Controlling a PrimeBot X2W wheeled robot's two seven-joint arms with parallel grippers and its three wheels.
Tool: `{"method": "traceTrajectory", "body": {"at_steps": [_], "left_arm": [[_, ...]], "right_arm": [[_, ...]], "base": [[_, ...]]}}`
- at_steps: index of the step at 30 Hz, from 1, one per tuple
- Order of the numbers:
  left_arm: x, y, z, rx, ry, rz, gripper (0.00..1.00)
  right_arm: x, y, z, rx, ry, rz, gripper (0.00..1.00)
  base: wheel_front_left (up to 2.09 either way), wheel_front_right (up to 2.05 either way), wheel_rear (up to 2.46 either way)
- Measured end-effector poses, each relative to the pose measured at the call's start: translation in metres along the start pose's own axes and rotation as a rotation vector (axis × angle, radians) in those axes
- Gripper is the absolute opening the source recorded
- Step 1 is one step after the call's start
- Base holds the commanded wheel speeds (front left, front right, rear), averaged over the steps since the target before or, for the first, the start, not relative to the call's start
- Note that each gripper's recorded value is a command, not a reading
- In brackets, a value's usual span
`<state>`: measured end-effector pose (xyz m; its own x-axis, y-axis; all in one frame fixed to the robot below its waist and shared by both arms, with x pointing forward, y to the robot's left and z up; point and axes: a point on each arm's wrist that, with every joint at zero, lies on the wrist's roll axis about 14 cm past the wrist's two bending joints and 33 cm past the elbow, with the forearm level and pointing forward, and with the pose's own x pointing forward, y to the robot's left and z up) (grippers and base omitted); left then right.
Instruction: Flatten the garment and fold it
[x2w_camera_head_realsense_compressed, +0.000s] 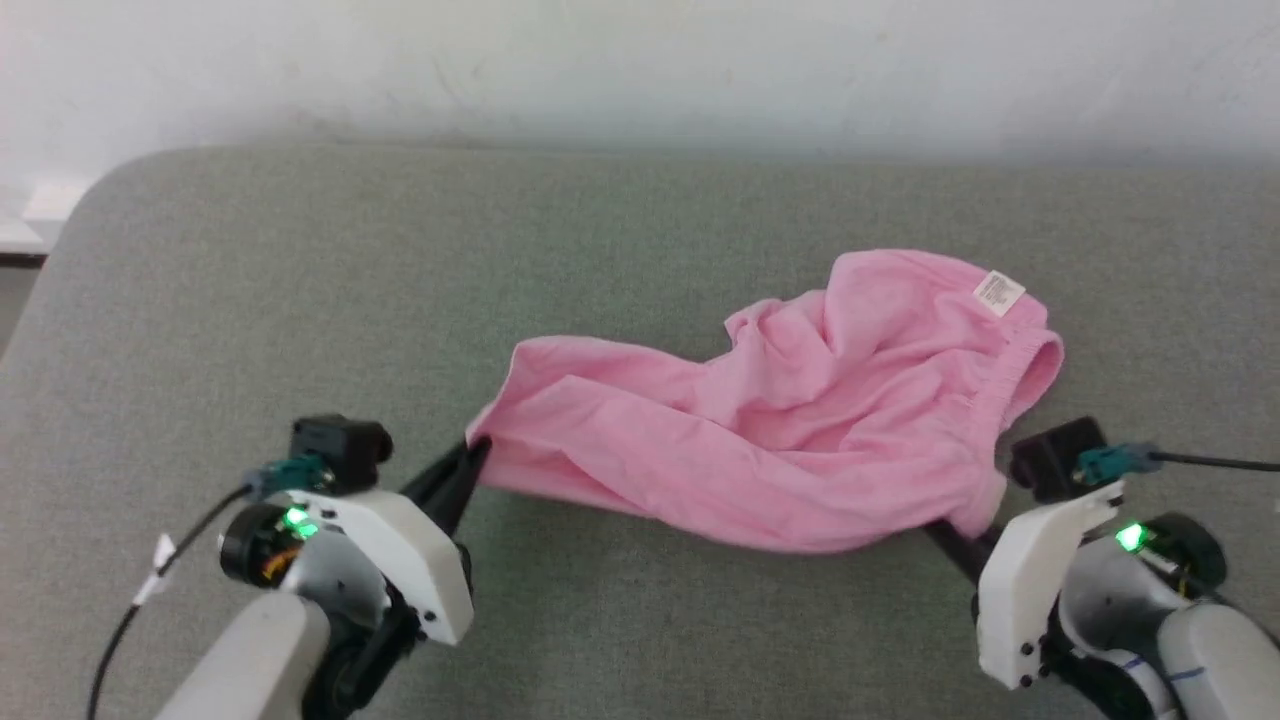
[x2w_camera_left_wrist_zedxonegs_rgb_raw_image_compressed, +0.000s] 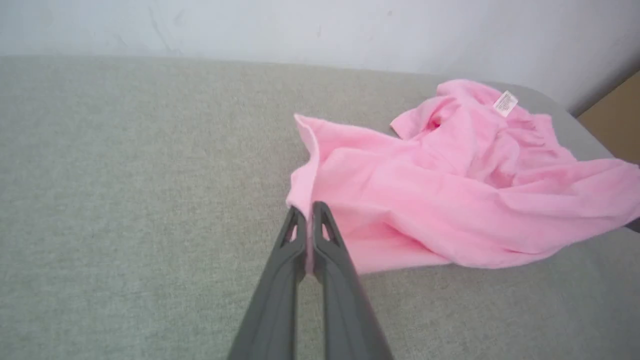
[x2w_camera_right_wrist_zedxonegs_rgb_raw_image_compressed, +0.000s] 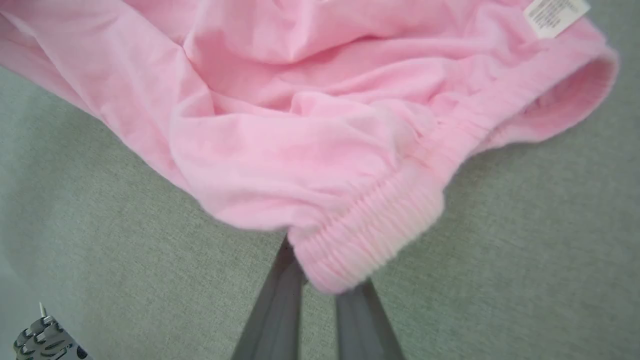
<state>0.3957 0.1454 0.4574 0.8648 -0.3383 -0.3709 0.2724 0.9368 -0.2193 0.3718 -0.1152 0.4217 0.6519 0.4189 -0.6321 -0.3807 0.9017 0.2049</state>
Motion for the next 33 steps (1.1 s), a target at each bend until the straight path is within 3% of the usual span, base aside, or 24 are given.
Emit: {"method": "traceTrajectory", "body": {"at_steps": [10,16,25,33], "left_arm": [[-0.051,-0.004,0.152,0.137,-0.502,0.044,0.00],[-0.074,-0.013,0.231,0.215,-0.708,0.047,0.00],[-0.009,0.015,0.286,0.209,-0.709,0.081,0.00],[0.060,0.042,0.324,0.224,-0.788,0.132,0.00]], "right_arm": [[-0.083,0.033,0.139,-0.204,-0.469,0.016,0.00],[-0.112,0.043,0.209,-0.269,-0.644,0.043,0.00],[-0.076,0.020,0.290,-0.266,-0.715,0.028,0.00],[-0.041,-0.001,0.360,-0.282,-0.907,-0.003,0.00]], "base": [[0.00,0.00,0.00],[0.00,0.00,0.00],[0.00,0.00,0.00],[0.00,0.00,0.00]]}}
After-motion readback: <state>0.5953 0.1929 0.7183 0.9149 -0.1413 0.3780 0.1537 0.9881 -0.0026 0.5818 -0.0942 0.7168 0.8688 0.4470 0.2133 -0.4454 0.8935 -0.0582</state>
